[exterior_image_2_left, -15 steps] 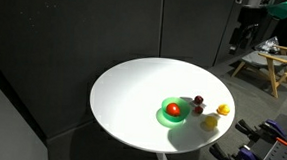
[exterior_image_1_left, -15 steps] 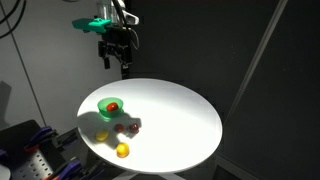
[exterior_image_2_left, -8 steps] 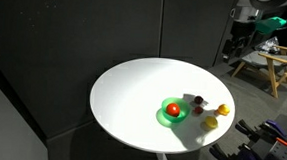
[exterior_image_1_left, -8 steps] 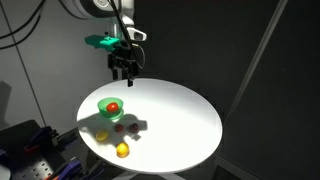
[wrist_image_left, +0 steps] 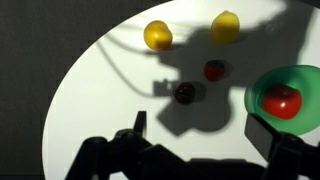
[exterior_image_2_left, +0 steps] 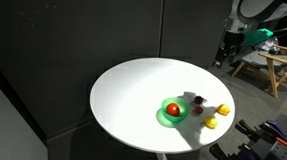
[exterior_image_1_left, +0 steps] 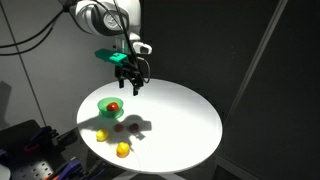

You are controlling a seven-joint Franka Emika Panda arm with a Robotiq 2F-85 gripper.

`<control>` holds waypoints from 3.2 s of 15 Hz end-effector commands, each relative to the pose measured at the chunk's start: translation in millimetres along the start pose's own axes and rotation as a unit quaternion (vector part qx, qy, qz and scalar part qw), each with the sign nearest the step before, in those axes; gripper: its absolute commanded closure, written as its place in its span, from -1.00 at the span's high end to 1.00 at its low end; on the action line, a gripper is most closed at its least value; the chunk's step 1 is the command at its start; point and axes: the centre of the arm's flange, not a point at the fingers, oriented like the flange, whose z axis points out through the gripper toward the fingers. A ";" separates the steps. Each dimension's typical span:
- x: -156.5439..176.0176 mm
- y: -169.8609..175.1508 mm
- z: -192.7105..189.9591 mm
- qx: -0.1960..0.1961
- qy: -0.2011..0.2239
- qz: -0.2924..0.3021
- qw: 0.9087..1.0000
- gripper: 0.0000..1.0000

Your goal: Put the brown object in the bowl

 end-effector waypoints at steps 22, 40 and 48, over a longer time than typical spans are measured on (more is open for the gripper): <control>8.3 4.4 16.6 0.010 0.015 0.004 1.000 1.00; 41.0 3.5 92.9 0.032 0.048 -0.001 0.998 1.00; 55.8 -14.3 133.9 0.022 0.046 -0.015 0.999 1.00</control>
